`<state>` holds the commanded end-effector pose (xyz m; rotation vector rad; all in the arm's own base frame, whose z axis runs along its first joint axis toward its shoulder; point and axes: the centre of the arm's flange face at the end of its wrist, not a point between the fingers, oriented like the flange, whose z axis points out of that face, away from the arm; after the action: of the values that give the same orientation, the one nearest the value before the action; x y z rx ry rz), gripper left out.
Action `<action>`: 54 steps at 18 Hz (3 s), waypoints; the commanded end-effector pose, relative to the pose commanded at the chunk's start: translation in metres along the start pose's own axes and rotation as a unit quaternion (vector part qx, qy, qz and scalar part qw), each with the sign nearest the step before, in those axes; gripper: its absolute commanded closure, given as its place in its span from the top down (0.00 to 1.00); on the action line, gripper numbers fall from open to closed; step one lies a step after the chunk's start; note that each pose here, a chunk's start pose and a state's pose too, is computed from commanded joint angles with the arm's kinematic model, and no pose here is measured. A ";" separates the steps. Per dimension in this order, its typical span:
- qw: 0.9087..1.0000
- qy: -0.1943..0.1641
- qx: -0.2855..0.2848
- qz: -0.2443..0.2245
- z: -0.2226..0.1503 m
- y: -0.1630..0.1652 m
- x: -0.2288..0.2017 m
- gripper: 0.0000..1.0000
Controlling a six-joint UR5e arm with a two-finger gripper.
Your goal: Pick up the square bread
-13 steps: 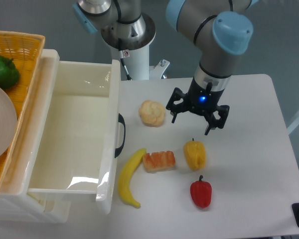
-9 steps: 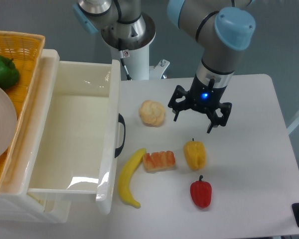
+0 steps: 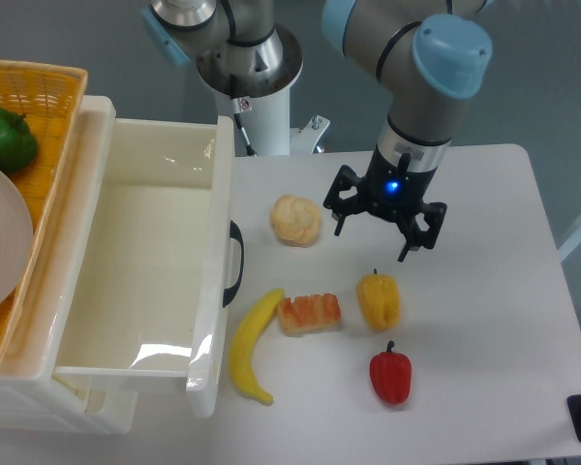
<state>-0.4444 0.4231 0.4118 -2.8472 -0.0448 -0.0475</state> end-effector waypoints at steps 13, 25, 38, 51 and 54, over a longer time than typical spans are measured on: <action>1.000 -0.001 0.001 0.013 0.050 -0.016 0.011 1.00; 0.992 -0.013 -0.088 0.087 0.101 -0.025 0.026 1.00; 0.952 0.063 -0.106 0.279 0.177 -0.023 0.031 1.00; 0.941 0.098 -0.117 0.302 0.209 -0.010 0.049 1.00; 0.941 0.096 -0.117 0.301 0.214 -0.009 0.047 1.00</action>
<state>-0.3921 0.4950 0.2116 -2.9363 0.9239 -0.2101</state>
